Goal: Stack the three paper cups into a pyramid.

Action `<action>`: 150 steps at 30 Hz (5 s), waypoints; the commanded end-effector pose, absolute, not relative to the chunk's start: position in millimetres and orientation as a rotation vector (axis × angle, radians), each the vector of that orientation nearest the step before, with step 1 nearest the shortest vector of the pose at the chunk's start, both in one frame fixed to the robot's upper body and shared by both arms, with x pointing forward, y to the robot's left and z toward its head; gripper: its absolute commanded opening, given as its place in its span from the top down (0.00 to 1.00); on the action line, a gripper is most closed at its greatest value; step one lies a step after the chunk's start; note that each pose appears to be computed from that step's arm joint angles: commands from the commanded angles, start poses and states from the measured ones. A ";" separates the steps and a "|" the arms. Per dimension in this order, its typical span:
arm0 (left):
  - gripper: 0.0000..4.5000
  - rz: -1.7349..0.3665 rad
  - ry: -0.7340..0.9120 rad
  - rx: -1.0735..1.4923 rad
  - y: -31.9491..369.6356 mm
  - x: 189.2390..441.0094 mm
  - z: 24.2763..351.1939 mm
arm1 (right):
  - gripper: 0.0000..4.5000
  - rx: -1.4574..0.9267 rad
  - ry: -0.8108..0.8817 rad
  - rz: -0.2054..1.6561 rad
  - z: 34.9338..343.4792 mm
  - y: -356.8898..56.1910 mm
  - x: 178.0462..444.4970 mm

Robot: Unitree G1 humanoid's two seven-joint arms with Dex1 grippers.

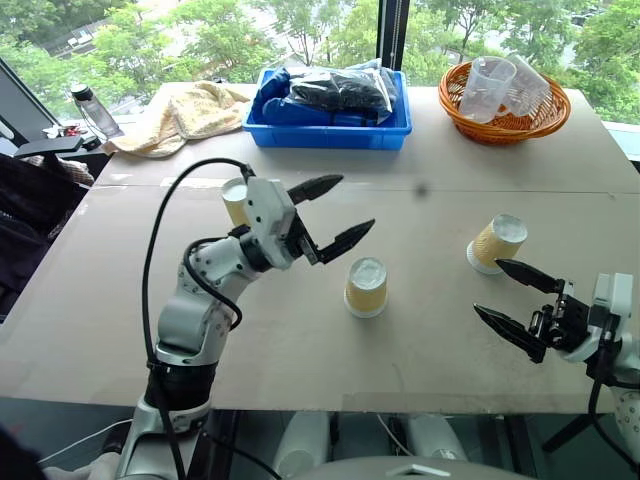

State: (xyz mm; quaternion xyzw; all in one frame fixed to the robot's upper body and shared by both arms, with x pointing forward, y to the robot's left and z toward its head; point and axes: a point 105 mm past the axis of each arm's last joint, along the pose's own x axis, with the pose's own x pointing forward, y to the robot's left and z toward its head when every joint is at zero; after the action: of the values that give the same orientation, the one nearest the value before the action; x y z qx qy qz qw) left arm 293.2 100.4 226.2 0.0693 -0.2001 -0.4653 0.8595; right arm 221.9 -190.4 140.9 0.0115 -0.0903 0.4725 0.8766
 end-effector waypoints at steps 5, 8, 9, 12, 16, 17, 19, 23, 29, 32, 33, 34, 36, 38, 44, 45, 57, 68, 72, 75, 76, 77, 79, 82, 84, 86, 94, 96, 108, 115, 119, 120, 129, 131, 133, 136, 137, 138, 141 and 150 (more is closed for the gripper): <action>0.02 -0.409 -0.329 0.184 198.3 325.3 218.6 | 0.00 0.013 -0.251 1.022 156.9 -186.8 223.2; 0.02 -0.189 -0.257 0.250 239.8 333.7 200.4 | 0.00 0.022 -0.264 1.024 159.4 -186.1 224.3; 0.02 -0.122 -0.244 0.234 253.2 335.9 196.6 | 0.00 0.030 -0.273 1.024 161.2 -185.4 224.7; 0.02 -0.007 -0.211 0.249 278.8 340.5 186.6 | 0.00 0.046 -0.292 1.027 166.0 -183.0 226.4; 0.02 -0.049 -0.165 0.281 276.6 350.1 172.5 | 0.00 0.042 -0.292 1.035 166.6 -181.4 228.3; 0.02 -0.089 -0.159 0.294 270.7 353.3 169.4 | 0.00 0.040 -0.290 1.036 166.4 -181.2 228.9; 0.02 -0.135 -0.155 0.315 264.1 358.3 166.8 | 0.00 0.039 -0.290 1.037 166.2 -181.0 229.4; 0.02 -0.252 -0.147 0.340 248.5 366.1 162.5 | 0.00 0.040 -0.288 1.038 165.7 -180.5 229.8; 0.02 -0.336 -0.213 0.311 232.3 369.2 170.0 | 0.00 0.035 -0.285 1.026 164.9 -181.8 228.5; 0.02 -0.340 -0.209 0.299 228.3 377.4 167.0 | 0.00 0.041 -0.284 1.018 162.5 -181.1 227.1; 0.02 -0.341 -0.203 0.301 226.9 381.2 165.6 | 0.00 0.042 -0.283 1.016 161.9 -180.9 227.0; 0.02 -0.336 -0.199 0.295 226.4 384.8 164.8 | 0.00 0.043 -0.284 1.015 161.7 -180.8 227.0; 0.02 -0.337 -0.186 0.284 223.9 391.5 162.2 | 0.00 0.045 -0.284 1.012 161.5 -180.7 227.3; 0.02 -0.344 -0.181 0.260 219.4 397.9 159.8 | 0.00 0.045 -0.285 1.010 161.2 -180.5 227.7; 0.02 -0.387 -0.170 0.183 199.9 415.7 151.5 | 0.00 0.035 -0.278 1.013 158.4 -178.5 227.2; 0.02 -0.384 -0.173 0.173 199.8 417.3 151.5 | 0.00 0.034 -0.278 1.013 158.5 -178.4 227.2; 0.43 -0.429 -0.221 0.110 198.9 412.7 154.0 | 0.00 0.046 -0.311 0.997 165.2 -178.8 228.0; 0.43 -1.251 -0.047 0.253 112.5 295.2 117.5 | 0.00 0.059 -0.307 0.999 163.8 -179.5 227.4; 0.43 -1.354 -0.005 0.246 97.5 274.1 109.0 | 0.00 0.062 -0.306 1.002 163.7 -178.1 226.5; 0.43 -1.333 0.004 0.265 98.5 277.7 103.0 | 0.00 0.059 -0.303 0.999 163.0 -179.1 225.3; 0.43 -1.319 0.016 0.276 101.0 280.3 99.3 | 0.00 0.057 -0.301 0.995 162.8 -180.1 224.9; 0.43 -1.304 0.018 0.287 103.2 282.8 97.2 | 0.00 0.056 -0.299 0.992 162.6 -180.8 224.4; 0.43 -1.297 0.014 0.284 104.3 283.9 96.8 | 0.00 0.054 -0.298 0.990 162.4 -181.4 223.9; 0.20 -1.299 0.005 0.272 104.1 284.2 98.4 | 0.00 0.052 -0.296 0.988 162.2 -181.9 224.0; 0.05 -1.302 0.005 0.272 104.6 283.7 98.4 | 0.00 0.049 -0.294 0.986 161.8 -182.4 224.3; 0.01 -1.305 0.007 0.265 105.7 282.2 98.8 | 0.00 0.045 -0.293 0.981 161.4 -183.2 224.9; 0.01 -1.313 -0.137 0.233 107.8 271.2 144.9 | 0.00 0.012 -0.278 0.877 158.8 -201.1 229.7; 0.01 -1.341 -0.161 0.236 106.6 262.0 159.8 | 0.00 -0.008 -0.291 0.820 160.1 -208.8 231.8; 0.01 -1.467 -0.131 0.235 99.8 238.5 221.7 | 0.00 -0.228 -0.091 0.460 129.3 -236.4 282.5; 0.01 -1.455 -0.125 0.261 103.7 243.2 236.8 | 0.00 -0.202 -0.079 0.326 133.2 -245.2 304.4; 0.01 -1.456 -0.132 0.258 104.0 244.6 239.8 | 0.00 -0.177 -0.076 0.312 133.7 -243.4 312.3; 0.01 -1.459 -0.140 0.261 103.4 244.4 240.4 | 0.00 -0.158 -0.075 0.316 133.4 -241.7 314.7; 0.01 -1.357 -0.135 0.270 109.8 254.3 236.0 | 0.00 -0.095 -0.076 0.307 132.4 -238.9 325.1; 0.01 -1.340 -0.137 0.268 111.2 255.5 235.4 | 0.00 -0.077 -0.088 0.316 134.3 -236.2 325.6; 0.01 -1.333 -0.138 0.266 112.5 255.7 235.4 | 0.00 -0.071 -0.101 0.334 136.9 -233.1 325.5; 0.01 -1.324 -0.139 0.268 114.0 255.8 235.5 | 0.00 -0.066 -0.114 0.343 139.7 -231.6 325.2; 0.01 -1.322 -0.139 0.267 114.4 255.9 235.3 | 0.00 -0.065 -0.114 0.343 139.7 -231.9 325.3; 0.01 -1.319 -0.139 0.268 115.0 255.9 234.9 | 0.00 -0.063 -0.119 0.347 140.2 -231.8 325.1; 0.00 -1.306 -0.139 0.267 117.6 257.4 233.9 | 0.12 -0.055 -0.131 0.358 142.4 -230.4 324.3; 0.00 -1.262 -0.103 0.271 130.9 262.5 223.7 | 0.59 -0.077 -0.194 0.445 159.2 -217.6 315.7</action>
State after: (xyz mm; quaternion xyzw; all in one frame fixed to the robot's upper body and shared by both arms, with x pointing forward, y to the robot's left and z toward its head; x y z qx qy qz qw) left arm 262.4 123.0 214.5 0.1087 -0.0293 -0.6001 0.7920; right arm 322.3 -223.6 132.7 -0.0233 -0.0477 0.1979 0.9788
